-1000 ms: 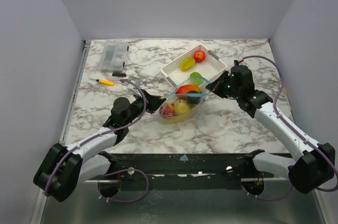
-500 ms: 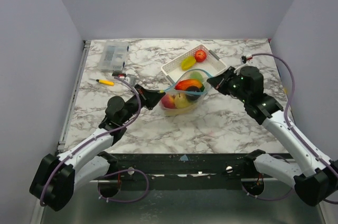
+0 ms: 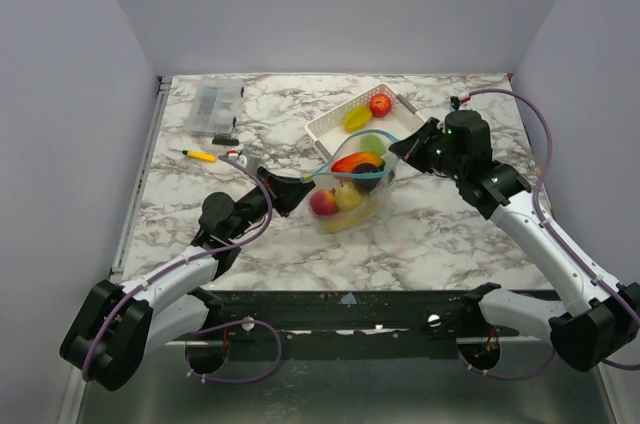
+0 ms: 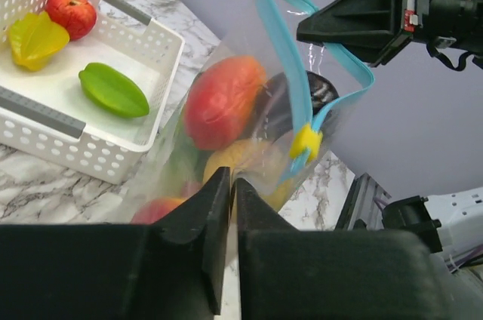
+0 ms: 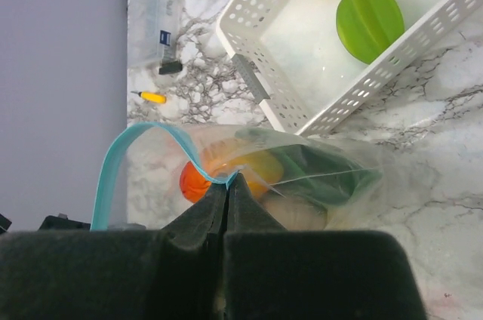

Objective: Place the food in the zip-top bag and seal the zipper
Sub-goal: Adjust the zipper food storage bag at the center of the board, then zip the zipper food storage bag at the center of the board.

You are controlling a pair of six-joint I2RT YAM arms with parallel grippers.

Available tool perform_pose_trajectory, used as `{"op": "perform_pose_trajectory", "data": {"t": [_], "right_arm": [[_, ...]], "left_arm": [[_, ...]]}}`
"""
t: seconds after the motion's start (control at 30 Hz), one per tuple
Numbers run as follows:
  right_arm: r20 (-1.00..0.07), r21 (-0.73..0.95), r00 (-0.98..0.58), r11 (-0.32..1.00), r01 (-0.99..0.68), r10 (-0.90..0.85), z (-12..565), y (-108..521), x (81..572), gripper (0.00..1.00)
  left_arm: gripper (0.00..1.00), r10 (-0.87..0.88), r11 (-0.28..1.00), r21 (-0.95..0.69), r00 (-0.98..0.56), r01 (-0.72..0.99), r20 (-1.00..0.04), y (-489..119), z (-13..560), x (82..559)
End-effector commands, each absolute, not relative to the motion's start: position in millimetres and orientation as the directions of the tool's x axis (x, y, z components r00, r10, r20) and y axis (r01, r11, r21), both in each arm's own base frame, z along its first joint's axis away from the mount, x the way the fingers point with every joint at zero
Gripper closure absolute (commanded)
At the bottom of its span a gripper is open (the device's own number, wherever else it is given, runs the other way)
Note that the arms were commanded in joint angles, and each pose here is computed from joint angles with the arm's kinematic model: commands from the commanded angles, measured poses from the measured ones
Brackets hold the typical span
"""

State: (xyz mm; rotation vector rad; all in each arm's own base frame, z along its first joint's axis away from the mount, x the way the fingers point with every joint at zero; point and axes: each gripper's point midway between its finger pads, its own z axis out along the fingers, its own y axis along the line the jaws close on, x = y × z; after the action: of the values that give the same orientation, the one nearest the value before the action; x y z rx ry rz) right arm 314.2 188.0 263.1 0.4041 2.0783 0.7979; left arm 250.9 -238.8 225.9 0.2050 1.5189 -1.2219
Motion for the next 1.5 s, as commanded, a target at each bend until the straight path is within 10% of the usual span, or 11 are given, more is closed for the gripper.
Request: {"op": "perform_pose_trajectory", "data": {"t": [0.0, 0.37, 0.53, 0.77, 0.93, 1.1, 1.23, 1.47], "right_arm": [[-0.560, 0.687, -0.627, 0.727, 0.014, 0.541, 262, 195, 310, 1.00], [-0.543, 0.701, -0.635, 0.713, 0.018, 0.550, 261, 199, 311, 1.00], [-0.644, 0.627, -0.638, 0.769, -0.123, 0.422, 269, 203, 312, 0.98], [-0.867, 0.197, -0.498, 0.927, -0.319, 0.013, 298, 177, 345, 0.40], [-0.957, 0.114, -0.280, 0.783, -0.612, -0.080, 358, 211, 332, 0.30], [-0.991, -0.054, 0.003, 0.366, -0.929, -0.137, 377, 267, 273, 0.19], [-0.969, -0.195, 0.190, 0.017, -0.981, -0.159, 363, 284, 230, 0.14], [-0.922, -0.185, 0.234, -0.180, -0.966, -0.308, 330, 322, 212, 0.17]], "left_arm": [[0.82, -0.464, 0.399, -0.482, -0.281, 0.780, -0.840, -242, 249, 242], [0.65, -0.460, 0.346, -0.479, -0.299, 0.807, -0.836, -255, 245, 246], [0.94, -0.472, 0.323, -0.479, -0.299, 0.816, -0.829, -256, 251, 245], [1.00, -0.473, 0.293, -0.486, -0.317, 0.823, -0.822, -256, 252, 237], [1.00, -0.475, 0.280, -0.509, -0.343, 0.814, -0.810, -258, 253, 236], [1.00, -0.463, 0.260, -0.507, -0.355, 0.822, -0.812, -260, 255, 233], [1.00, -0.457, 0.268, -0.503, -0.352, 0.822, -0.817, -260, 255, 233], [1.00, -0.451, 0.277, -0.491, -0.339, 0.826, -0.825, -258, 254, 231]]}}
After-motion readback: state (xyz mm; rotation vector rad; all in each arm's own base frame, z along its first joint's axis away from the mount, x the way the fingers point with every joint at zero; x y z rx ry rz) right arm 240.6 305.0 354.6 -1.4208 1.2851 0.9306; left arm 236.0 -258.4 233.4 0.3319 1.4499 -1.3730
